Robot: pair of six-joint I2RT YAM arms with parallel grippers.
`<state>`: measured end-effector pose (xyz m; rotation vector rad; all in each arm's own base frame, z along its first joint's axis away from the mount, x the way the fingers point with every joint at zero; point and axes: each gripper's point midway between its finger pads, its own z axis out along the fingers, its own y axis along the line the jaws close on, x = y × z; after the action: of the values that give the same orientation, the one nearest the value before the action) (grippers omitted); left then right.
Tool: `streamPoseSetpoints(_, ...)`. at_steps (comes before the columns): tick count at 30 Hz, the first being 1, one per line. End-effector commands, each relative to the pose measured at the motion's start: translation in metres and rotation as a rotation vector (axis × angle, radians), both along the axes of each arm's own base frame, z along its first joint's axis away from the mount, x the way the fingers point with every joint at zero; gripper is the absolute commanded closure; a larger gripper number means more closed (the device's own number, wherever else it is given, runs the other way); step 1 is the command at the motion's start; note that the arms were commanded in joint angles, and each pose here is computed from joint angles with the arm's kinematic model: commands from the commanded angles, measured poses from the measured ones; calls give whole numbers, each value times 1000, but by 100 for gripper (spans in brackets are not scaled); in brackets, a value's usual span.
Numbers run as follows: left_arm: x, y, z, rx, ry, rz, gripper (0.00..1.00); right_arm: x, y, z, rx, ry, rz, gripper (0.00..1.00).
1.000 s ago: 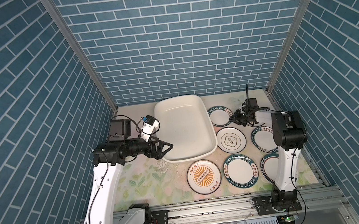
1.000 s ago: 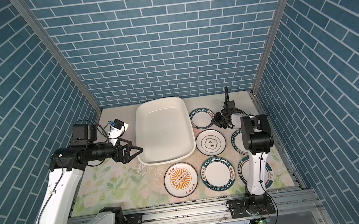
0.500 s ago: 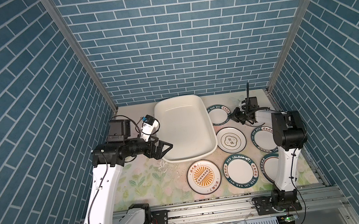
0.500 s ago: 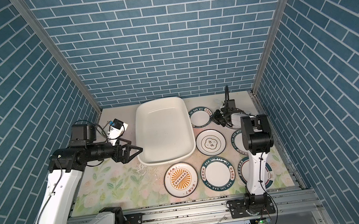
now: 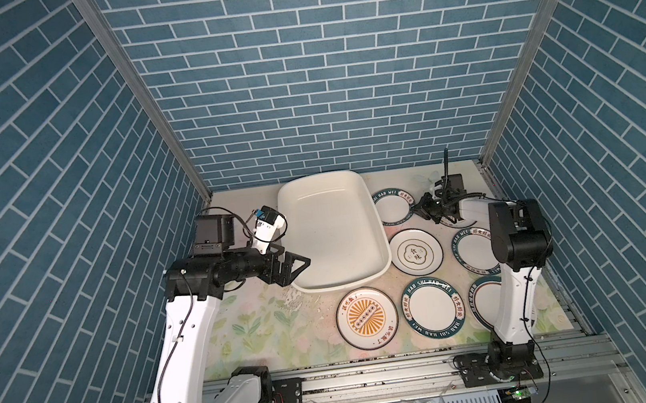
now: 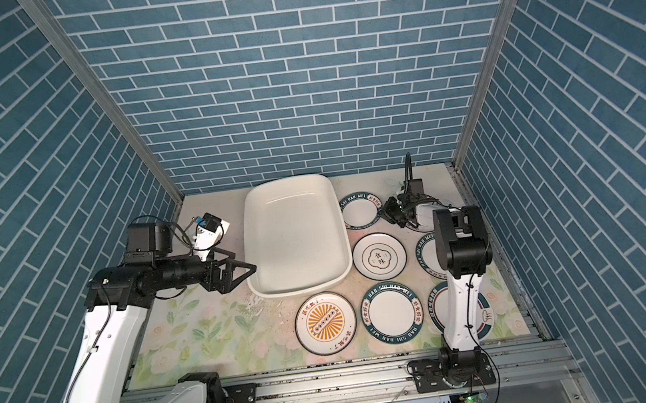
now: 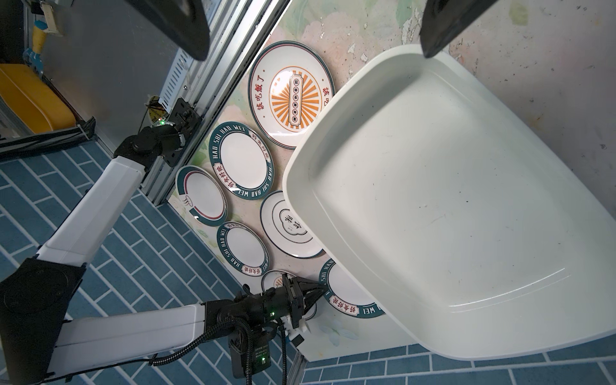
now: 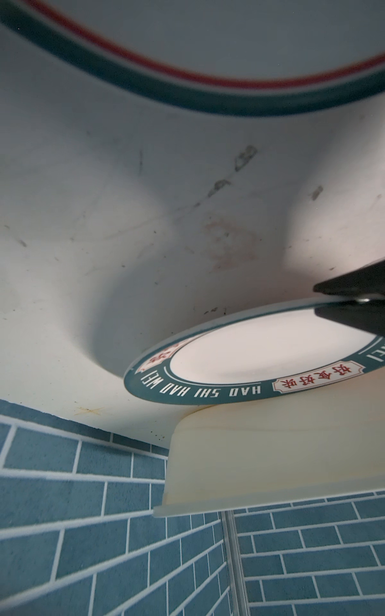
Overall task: Place the plates into the plastic bin on the countertop
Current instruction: 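Close the right gripper on the plate rim and lift it upright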
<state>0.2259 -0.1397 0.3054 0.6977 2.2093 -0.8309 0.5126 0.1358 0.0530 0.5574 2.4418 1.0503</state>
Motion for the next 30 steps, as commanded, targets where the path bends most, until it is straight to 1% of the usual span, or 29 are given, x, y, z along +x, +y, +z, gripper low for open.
streamPoseSetpoints(1,-2,0,8,3,-20,-4,0,15,2,56,22,-111,-5,98)
streamPoseSetpoints(11,-2,0,9,4,-28,-6,0,21,-5,105,14,-190,-17,98)
streamPoseSetpoints(15,-2,0,10,5,-33,-6,0,17,-8,128,7,-229,-24,98)
streamPoseSetpoints(21,-1,-1,12,2,-38,-6,0,7,-14,168,-47,-284,-22,98)
streamPoseSetpoints(26,-1,-1,13,-3,-39,-7,0,3,-18,184,-96,-296,-11,98)
streamPoseSetpoints(30,-2,0,13,3,-47,-5,0,-2,-15,197,-85,-314,-2,98)
